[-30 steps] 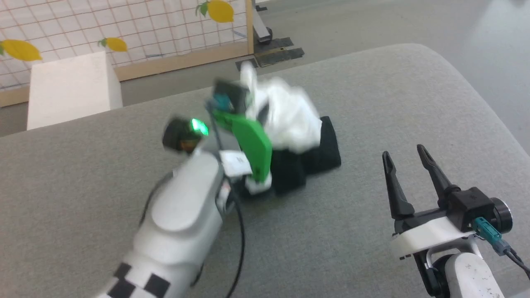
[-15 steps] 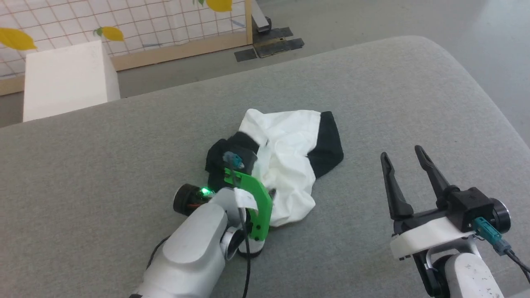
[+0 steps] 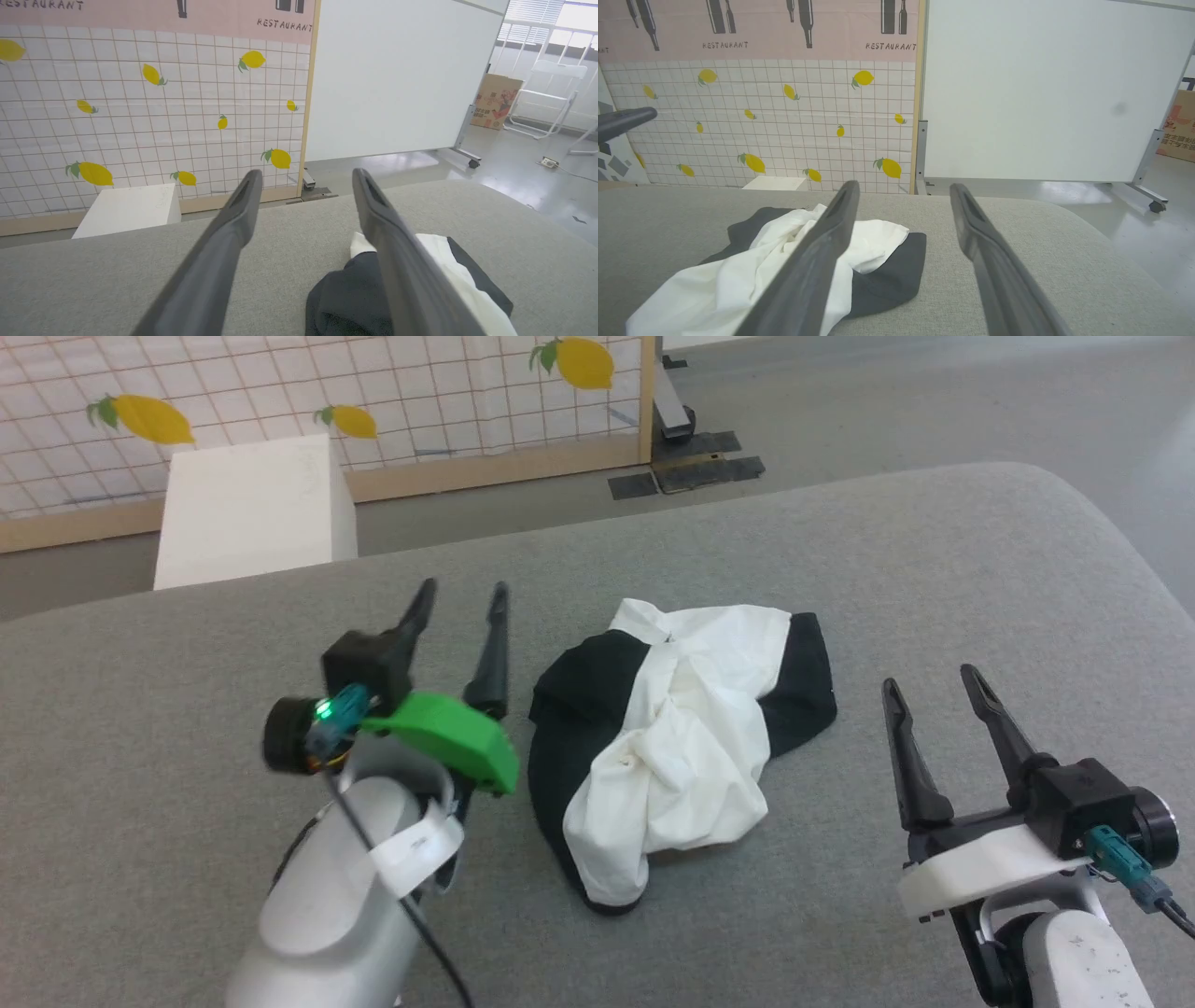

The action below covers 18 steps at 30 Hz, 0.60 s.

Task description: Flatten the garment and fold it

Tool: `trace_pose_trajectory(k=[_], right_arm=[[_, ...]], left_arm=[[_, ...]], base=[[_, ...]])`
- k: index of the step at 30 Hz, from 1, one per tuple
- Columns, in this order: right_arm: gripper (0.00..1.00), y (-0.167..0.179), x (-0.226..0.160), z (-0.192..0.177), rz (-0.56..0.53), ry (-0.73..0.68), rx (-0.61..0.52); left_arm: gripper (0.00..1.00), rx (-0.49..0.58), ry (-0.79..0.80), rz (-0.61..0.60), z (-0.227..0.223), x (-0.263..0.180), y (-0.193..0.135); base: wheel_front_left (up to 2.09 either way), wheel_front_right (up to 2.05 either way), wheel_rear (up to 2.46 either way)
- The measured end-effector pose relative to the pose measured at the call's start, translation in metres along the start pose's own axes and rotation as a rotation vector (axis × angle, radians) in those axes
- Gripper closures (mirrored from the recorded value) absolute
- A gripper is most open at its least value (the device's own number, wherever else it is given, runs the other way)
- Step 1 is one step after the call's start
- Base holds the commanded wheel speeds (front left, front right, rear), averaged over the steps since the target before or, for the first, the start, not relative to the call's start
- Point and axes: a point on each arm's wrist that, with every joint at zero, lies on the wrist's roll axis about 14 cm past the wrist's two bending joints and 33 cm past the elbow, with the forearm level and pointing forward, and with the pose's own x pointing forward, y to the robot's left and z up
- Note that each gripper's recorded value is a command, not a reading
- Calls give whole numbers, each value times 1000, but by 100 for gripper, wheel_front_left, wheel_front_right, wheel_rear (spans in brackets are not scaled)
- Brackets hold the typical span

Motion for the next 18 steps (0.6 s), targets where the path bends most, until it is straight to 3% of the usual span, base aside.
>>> trace_pose_trajectory(k=[9,18], right_arm=[[0,14,3,1,42,0,8],[0,27,4,-1,78,11,16]], left_arm=[[0,46,-52,146,12,-60,51],[0,61,-22,254,2,-109,74]], base=[[0,0,0],[0,0,0]])
